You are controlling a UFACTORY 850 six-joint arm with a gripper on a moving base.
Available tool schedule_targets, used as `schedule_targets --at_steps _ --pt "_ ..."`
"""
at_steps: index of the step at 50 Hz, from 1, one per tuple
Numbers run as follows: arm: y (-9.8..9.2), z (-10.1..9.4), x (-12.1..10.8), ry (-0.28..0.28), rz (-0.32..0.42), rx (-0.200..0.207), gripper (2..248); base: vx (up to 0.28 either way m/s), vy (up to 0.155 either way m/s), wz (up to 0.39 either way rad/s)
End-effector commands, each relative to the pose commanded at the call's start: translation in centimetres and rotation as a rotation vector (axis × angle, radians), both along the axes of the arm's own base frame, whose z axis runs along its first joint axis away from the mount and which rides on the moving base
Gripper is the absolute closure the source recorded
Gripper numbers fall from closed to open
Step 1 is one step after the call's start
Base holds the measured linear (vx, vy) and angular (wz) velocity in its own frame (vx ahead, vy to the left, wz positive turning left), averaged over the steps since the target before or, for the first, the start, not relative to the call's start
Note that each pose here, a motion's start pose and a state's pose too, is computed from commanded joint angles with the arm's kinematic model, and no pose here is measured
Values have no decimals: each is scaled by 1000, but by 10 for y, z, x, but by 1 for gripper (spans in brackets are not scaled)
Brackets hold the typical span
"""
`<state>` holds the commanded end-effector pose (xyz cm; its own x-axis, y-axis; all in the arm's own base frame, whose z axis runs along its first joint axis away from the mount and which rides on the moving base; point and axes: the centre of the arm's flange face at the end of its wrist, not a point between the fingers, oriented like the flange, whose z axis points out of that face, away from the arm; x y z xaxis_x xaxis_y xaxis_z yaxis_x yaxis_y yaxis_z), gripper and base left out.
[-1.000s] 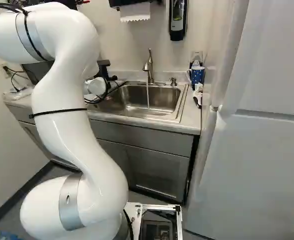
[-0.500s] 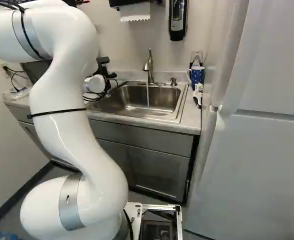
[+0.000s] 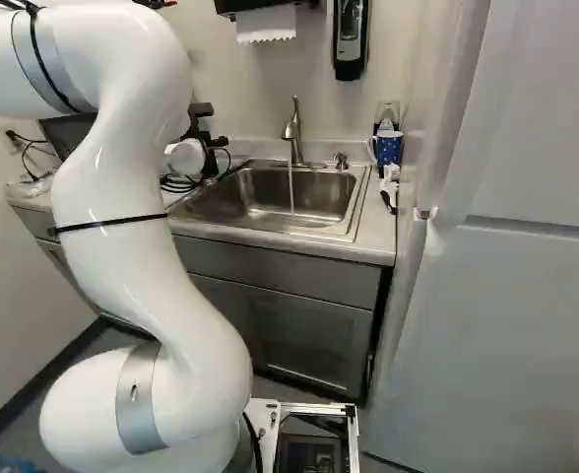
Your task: Rinse the cup and place it in the tray
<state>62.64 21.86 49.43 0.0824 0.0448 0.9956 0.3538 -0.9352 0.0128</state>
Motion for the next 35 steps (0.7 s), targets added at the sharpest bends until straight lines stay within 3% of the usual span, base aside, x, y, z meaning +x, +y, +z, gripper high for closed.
schedule_targets --at_steps 35 --pt "-1 33 -2 7 -2 -5 3 0 0 0"
